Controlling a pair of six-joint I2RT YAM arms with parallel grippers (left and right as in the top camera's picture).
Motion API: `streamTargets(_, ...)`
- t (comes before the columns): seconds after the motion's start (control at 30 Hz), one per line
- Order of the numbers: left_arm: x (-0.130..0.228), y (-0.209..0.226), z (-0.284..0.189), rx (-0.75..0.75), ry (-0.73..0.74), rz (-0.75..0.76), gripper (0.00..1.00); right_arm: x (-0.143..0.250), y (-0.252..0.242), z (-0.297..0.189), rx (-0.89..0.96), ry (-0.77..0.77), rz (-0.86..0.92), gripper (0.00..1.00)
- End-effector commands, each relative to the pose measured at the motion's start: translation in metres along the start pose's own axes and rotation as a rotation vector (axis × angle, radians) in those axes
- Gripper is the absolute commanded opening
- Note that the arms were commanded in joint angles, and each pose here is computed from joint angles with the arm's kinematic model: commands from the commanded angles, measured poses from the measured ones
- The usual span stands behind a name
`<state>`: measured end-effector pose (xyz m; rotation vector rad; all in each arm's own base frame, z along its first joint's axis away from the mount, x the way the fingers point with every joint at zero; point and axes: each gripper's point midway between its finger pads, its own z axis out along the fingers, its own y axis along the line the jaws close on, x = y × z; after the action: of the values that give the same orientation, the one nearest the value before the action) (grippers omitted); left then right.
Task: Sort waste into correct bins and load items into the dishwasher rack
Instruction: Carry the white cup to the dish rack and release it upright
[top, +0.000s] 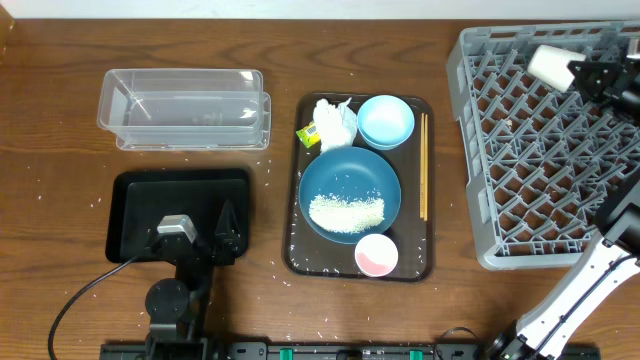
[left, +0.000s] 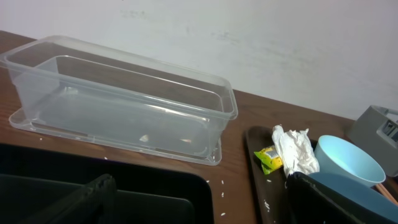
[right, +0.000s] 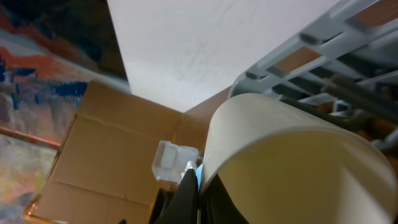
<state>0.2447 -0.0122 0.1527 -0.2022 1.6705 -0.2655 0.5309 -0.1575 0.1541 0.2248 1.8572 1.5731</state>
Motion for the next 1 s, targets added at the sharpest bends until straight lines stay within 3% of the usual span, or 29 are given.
streamTargets(0.0, 0.015, 0.002, 0.001, 0.002, 0.047, 0.017, 0.90, -0.001, -0.017, 0.000, 0.069, -0.022, 0.085, 0.01)
streamTargets(0.2, 0.015, 0.002, 0.001, 0.002, 0.047, 0.017, 0.89, 0.001, -0.048, -0.019, 0.241, -0.084, 0.203, 0.01)
streamTargets(0.63, 0.015, 0.002, 0.001, 0.002, 0.047, 0.017, 0.89, -0.013, -0.033, -0.036, 0.305, -0.131, 0.173, 0.06)
streamTargets(0.97, 0.015, 0.002, 0.001, 0.002, 0.047, 0.017, 0.89, -0.009, -0.035, -0.065, 0.592, -0.172, 0.207, 0.14)
